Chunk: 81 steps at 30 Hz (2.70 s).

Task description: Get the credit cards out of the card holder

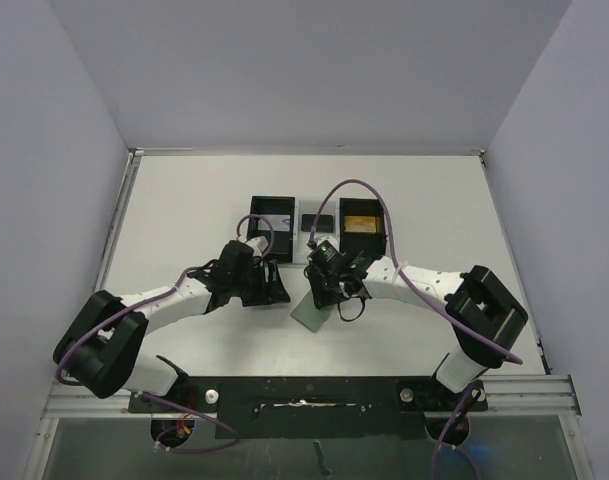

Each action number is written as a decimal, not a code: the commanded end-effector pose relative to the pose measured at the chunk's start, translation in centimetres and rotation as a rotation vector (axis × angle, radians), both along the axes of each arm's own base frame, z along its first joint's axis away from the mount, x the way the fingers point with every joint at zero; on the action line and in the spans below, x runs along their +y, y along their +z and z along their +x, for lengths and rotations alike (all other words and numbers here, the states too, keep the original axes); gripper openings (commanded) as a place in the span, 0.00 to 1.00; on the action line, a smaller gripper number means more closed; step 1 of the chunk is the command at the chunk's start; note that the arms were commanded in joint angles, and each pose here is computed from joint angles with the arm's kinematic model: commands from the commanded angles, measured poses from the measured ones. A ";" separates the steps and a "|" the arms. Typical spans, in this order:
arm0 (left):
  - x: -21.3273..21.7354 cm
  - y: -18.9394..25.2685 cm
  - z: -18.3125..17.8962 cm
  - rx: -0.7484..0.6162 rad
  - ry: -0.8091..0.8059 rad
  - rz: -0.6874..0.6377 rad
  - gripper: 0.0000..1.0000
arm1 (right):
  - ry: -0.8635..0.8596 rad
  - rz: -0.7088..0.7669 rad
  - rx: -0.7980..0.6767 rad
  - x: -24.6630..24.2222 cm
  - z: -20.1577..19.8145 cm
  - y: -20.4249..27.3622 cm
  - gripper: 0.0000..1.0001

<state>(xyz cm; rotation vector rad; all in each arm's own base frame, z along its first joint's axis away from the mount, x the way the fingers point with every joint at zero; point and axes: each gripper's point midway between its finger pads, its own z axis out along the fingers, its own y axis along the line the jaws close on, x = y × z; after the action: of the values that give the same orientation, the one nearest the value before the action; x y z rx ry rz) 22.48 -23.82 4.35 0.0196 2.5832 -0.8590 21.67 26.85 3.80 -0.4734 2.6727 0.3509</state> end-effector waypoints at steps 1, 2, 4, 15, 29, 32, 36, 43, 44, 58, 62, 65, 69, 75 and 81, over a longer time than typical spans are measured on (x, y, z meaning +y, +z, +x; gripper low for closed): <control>-2.0 1.4 1.8 -0.033 -0.009 -0.066 0.59 | -0.181 0.027 -0.063 -0.2 1.8 4.1 0.38; -2.6 2.2 2.4 -0.049 -0.014 -0.082 0.59 | -0.214 0.032 -0.057 -0.5 1.7 4.3 0.41; -3.2 2.7 2.6 -0.058 -0.035 -0.104 0.59 | -0.283 0.071 -0.045 -0.7 1.3 4.6 0.46; -4.9 0.8 1.1 -0.006 -0.186 -0.125 0.58 | -0.485 0.266 0.068 0.6 -0.3 2.4 0.51; -6.1 0.8 0.7 0.078 -0.253 -0.146 0.45 | -0.553 0.172 0.171 0.2 0.0 0.2 0.45; -6.9 2.2 1.3 0.078 -0.235 -0.176 0.45 | -0.459 0.193 0.158 0.9 -0.1 2.8 0.46; -7.0 1.7 1.8 0.078 -0.199 -0.173 0.45 | -0.498 0.221 0.179 -0.5 -0.4 1.9 0.46; -4.8 -1.3 1.1 0.083 -0.126 -0.044 0.45 | -0.464 0.218 0.156 -1.4 -1.8 1.8 0.52; -4.9 -1.2 0.8 0.083 -0.130 -0.044 0.46 | -0.458 0.202 0.143 -1.5 -1.6 2.1 0.52; -3.6 -2.1 -1.6 0.067 -0.116 0.002 0.31 | -0.403 0.180 0.093 1.8 1.2 1.9 0.40; -4.2 -1.3 -1.6 0.050 -0.140 -0.037 0.28 | -0.414 0.115 0.111 2.2 0.4 0.6 0.40; -3.9 -1.6 -2.0 0.059 -0.136 -0.039 0.26 | -0.449 0.033 0.097 1.3 0.2 -0.4 0.41; -4.0 -1.7 -2.3 0.072 -0.126 -0.059 0.22 | -0.435 -0.020 0.106 1.4 0.2 -1.5 0.41; -4.2 -1.2 -2.9 0.084 -0.114 -0.115 0.19 | -0.402 -0.173 0.092 1.4 -1.0 -2.5 0.41; -3.8 -1.4 -2.6 0.102 -0.097 -0.092 0.19 | -0.377 -0.212 0.067 1.0 -1.8 -2.5 0.26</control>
<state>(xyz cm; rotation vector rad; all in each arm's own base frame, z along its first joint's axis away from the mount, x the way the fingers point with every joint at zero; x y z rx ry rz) 19.42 -27.22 2.03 0.0745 2.6781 -1.0114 21.56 28.54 2.95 0.0230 2.7619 0.0483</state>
